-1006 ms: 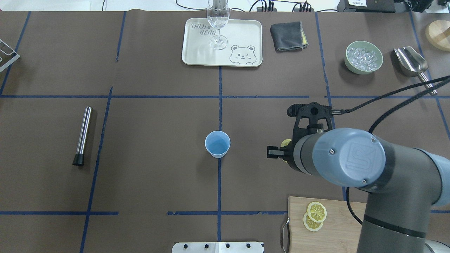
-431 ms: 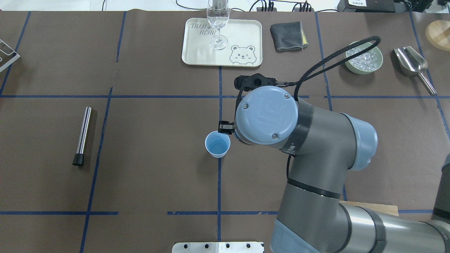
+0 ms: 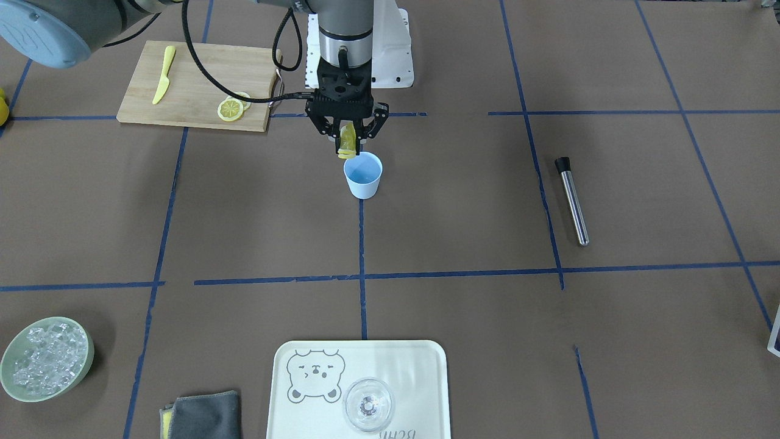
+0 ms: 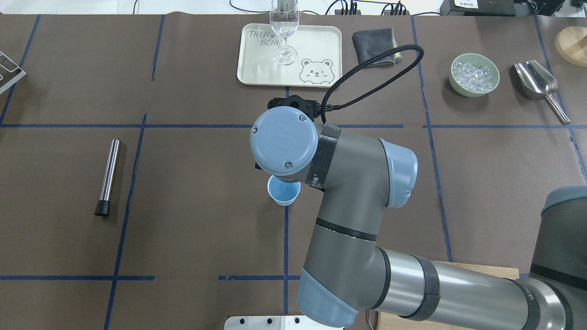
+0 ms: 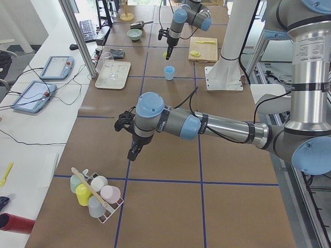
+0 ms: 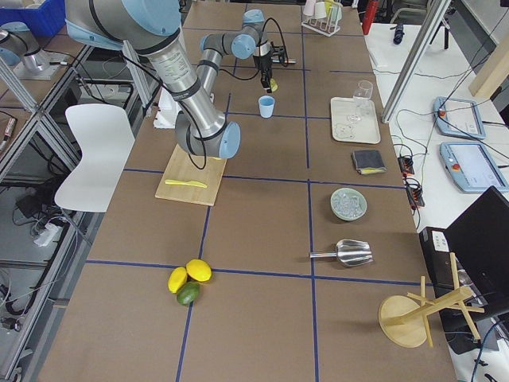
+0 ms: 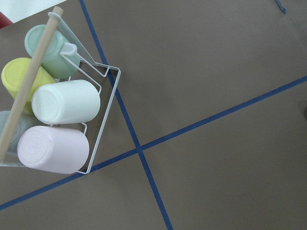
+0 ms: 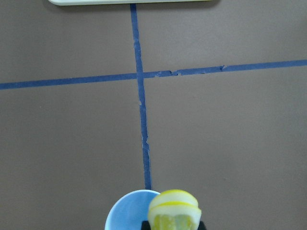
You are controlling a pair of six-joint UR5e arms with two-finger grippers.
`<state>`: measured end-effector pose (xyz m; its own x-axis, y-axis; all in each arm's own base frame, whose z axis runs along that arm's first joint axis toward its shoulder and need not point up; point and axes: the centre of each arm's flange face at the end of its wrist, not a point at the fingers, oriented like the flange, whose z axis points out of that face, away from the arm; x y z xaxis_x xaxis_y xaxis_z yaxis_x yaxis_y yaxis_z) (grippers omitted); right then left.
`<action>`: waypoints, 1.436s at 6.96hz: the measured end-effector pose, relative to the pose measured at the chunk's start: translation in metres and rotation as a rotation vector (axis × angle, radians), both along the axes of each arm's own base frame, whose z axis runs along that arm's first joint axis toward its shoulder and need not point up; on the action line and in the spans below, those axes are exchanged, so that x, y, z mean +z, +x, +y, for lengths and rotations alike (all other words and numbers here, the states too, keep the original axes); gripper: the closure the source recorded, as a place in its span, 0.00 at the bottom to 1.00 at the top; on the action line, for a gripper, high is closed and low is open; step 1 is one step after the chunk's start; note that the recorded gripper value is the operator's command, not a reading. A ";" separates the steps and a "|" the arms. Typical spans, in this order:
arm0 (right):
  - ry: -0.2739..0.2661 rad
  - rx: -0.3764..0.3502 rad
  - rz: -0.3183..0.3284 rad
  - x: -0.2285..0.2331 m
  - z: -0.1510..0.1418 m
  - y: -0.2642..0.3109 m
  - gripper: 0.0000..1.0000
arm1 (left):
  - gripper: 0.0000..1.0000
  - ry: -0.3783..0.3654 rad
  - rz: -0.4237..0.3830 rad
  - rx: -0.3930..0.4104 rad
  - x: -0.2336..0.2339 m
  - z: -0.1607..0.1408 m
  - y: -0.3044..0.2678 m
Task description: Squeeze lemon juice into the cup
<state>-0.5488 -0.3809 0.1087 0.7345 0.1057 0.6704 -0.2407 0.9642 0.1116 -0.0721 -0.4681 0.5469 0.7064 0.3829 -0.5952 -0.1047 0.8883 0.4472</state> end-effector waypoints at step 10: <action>0.020 -0.065 0.014 0.020 0.016 -0.040 0.00 | 0.00 0.003 0.001 0.001 -0.001 0.000 0.000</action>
<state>-0.5886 -0.3651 0.1288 0.7486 0.0440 0.6616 -0.1756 0.9753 0.1338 -0.0719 -0.4677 0.5455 0.7055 0.3856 -0.5946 -0.1050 0.8866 0.4504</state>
